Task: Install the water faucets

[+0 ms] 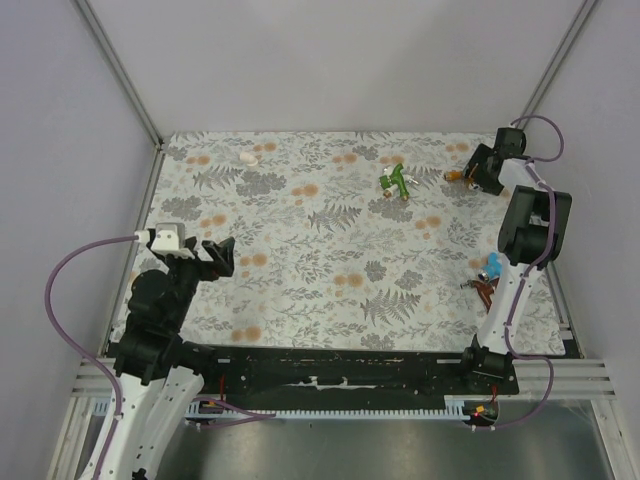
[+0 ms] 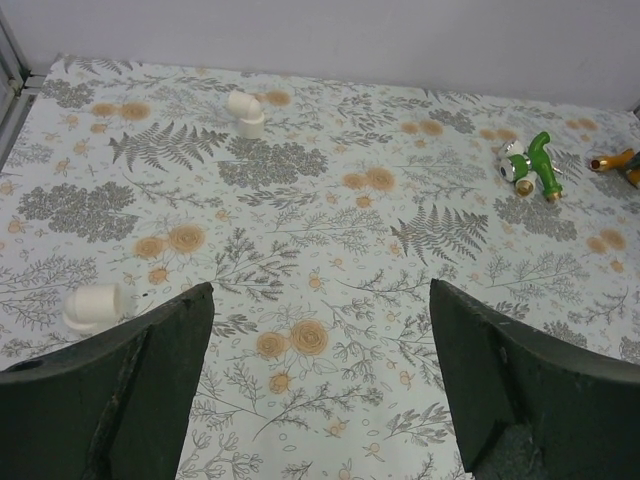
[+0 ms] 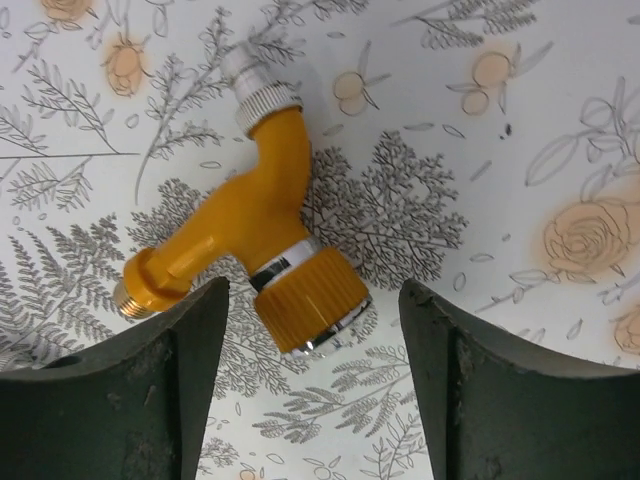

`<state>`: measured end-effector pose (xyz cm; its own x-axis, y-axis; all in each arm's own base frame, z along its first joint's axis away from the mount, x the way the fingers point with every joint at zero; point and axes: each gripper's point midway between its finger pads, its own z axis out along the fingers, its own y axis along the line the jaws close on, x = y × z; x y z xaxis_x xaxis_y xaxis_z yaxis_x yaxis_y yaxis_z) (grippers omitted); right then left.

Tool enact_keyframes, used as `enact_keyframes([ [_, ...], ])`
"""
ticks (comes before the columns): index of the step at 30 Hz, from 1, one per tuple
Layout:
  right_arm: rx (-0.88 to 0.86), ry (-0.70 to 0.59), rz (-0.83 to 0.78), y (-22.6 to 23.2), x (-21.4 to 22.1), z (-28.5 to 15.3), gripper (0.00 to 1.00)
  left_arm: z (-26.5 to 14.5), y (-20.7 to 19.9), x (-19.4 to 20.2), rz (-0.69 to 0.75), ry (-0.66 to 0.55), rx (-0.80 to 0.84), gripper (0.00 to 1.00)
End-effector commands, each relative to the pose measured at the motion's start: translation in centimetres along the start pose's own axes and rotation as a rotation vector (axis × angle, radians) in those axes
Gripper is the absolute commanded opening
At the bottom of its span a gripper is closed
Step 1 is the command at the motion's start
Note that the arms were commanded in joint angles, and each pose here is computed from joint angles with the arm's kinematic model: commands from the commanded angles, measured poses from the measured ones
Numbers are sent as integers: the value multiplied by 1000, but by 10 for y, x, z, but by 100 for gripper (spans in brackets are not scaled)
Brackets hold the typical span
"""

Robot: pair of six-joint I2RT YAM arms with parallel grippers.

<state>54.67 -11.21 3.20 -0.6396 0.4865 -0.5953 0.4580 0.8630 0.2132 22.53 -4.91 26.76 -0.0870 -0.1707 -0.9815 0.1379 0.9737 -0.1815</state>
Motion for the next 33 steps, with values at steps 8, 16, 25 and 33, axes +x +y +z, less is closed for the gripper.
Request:
enact_keyframes([
  [8,-101,94,-27,11,12,18,61,3,-10,-6,51,-4,62,91],
  [16,-204,79,12,31,15,-14,37,0,-16,-8,50,-8,94,90],
  [25,-305,103,98,54,70,-74,33,7,-36,0,-69,64,171,91],
  [33,-412,74,65,86,129,-147,28,37,-72,66,-322,479,238,93],
])
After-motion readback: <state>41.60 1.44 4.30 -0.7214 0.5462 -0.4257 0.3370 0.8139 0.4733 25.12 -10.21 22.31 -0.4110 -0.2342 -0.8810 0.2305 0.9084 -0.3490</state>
